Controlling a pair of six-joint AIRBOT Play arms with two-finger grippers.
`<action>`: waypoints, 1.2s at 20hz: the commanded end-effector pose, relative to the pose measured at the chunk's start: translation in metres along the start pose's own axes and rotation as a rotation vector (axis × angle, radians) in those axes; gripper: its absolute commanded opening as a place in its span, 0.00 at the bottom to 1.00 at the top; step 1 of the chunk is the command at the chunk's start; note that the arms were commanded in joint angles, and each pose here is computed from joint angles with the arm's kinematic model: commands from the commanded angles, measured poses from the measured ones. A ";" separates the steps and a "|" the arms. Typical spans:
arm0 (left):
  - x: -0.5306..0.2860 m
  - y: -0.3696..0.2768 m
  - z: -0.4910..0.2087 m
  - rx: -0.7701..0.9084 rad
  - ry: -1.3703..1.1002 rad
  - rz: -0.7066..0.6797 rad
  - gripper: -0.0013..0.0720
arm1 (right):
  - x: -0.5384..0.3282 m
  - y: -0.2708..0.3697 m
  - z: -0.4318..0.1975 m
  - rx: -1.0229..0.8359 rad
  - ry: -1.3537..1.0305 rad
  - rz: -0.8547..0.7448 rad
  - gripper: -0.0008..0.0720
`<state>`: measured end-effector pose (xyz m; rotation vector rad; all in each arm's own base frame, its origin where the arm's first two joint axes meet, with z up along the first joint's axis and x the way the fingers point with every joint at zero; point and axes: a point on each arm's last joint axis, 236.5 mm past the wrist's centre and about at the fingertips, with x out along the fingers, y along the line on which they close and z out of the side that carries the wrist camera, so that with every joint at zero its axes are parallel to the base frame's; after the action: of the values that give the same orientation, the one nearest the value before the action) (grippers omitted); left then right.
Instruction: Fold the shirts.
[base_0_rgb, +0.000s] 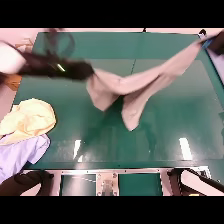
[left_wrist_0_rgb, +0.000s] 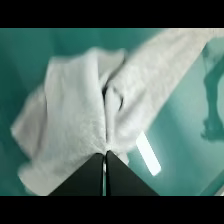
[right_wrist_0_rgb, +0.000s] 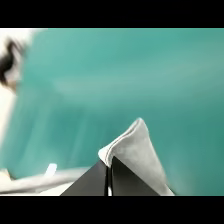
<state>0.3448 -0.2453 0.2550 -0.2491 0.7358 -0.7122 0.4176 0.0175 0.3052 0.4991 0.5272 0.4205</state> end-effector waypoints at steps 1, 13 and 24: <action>-0.124 -0.064 0.076 0.194 -0.241 0.007 0.04 | -0.102 0.134 0.065 -0.291 -0.312 0.077 0.03; -0.219 -0.089 0.099 0.290 -0.430 0.096 0.04 | -0.224 0.236 0.115 -0.546 -0.768 0.017 0.03; 0.119 0.160 0.004 0.070 0.293 0.239 0.04 | 0.094 -0.049 0.059 -0.086 -0.102 -0.082 0.03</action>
<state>0.4484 -0.1911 0.2401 -0.0101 0.7912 -0.5061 0.4768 0.0072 0.4047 0.3431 0.1929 0.3519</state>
